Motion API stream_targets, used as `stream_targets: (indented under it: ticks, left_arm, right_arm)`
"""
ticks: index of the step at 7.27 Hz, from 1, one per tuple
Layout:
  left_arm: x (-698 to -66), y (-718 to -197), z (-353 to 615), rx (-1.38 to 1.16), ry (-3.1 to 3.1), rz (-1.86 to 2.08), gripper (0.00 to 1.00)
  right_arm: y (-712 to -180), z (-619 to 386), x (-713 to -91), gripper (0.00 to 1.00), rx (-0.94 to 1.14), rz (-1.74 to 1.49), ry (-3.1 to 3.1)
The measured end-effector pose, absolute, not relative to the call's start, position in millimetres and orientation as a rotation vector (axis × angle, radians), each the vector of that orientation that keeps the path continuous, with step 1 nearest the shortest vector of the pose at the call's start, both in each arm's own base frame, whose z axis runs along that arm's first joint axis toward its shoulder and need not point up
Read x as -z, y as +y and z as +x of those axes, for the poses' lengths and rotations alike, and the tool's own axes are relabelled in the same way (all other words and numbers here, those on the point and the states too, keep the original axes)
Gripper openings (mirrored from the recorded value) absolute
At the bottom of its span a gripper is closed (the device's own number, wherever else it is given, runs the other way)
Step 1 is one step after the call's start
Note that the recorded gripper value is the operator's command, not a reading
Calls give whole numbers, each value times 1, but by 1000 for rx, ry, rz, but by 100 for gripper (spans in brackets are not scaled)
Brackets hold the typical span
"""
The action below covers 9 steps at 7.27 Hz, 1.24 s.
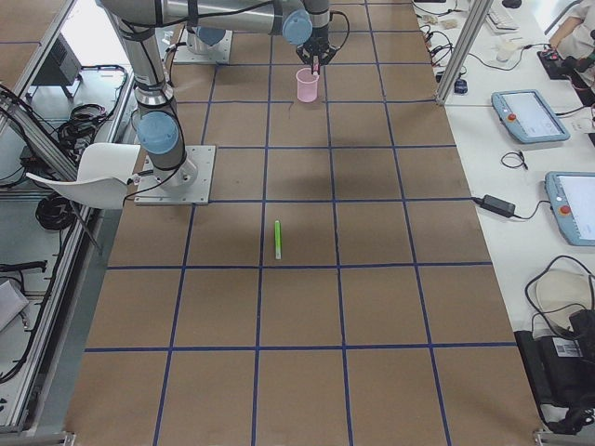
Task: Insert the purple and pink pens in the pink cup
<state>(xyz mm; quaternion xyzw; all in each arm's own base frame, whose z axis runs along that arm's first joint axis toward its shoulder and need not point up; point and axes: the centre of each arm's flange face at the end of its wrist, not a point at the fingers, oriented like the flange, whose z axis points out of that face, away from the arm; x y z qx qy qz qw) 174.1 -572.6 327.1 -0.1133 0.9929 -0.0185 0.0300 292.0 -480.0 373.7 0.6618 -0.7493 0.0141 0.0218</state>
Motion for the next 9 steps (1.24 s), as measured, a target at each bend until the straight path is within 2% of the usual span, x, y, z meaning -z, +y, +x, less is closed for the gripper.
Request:
stream_targets:
  ticks: [3, 4, 5, 6, 7, 9]
  left_arm:
    - [-326, -573, 175, 59, 3062, -347, 0]
    - [-325, -572, 175, 57, 3062, -347, 0]
    - [-324, -572, 174, 56, 3064, -348, 0]
    - [-325, -572, 173, 58, 3064, -347, 0]
    - [-326, -574, 172, 67, 3063, -346, 0]
    - [-335, -577, 166, 117, 3055, -337, 0]
  right_arm:
    - [-459, 359, -335, 17, 70, 2053, -2167]
    - [-456, 368, -326, 21, 96, 2053, -2140]
    - [-455, 374, -319, 30, 112, 2053, -2125]
    - [-456, 377, -313, 71, 119, 2055, -2118]
    - [-458, 378, -310, 100, 118, 2057, -2115]
    - [-465, 374, -317, 100, 91, 2052, -2123]
